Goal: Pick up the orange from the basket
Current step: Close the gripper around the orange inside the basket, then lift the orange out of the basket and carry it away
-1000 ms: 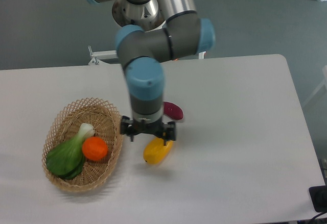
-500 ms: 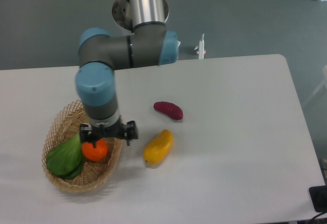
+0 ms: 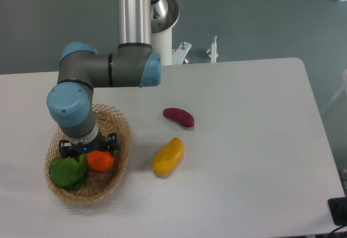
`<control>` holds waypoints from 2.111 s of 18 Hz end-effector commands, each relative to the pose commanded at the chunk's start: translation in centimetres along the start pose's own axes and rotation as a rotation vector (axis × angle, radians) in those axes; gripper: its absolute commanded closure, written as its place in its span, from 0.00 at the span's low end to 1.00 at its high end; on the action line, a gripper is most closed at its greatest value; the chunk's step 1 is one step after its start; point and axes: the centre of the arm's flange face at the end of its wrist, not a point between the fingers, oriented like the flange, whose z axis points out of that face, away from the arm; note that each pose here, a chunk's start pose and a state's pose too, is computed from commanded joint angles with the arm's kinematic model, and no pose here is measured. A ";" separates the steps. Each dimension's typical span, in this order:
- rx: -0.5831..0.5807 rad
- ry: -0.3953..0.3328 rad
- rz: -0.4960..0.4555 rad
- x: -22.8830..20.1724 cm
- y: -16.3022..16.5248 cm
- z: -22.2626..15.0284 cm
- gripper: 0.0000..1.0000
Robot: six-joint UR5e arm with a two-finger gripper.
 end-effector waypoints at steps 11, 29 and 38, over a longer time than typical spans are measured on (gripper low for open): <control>-0.027 -0.074 -0.082 0.1 -0.1 2.7 0.00; 0.042 -0.081 -0.099 -0.1 0.3 -1.7 0.45; 0.177 -0.076 -0.077 -6.7 -3.2 -9.2 0.45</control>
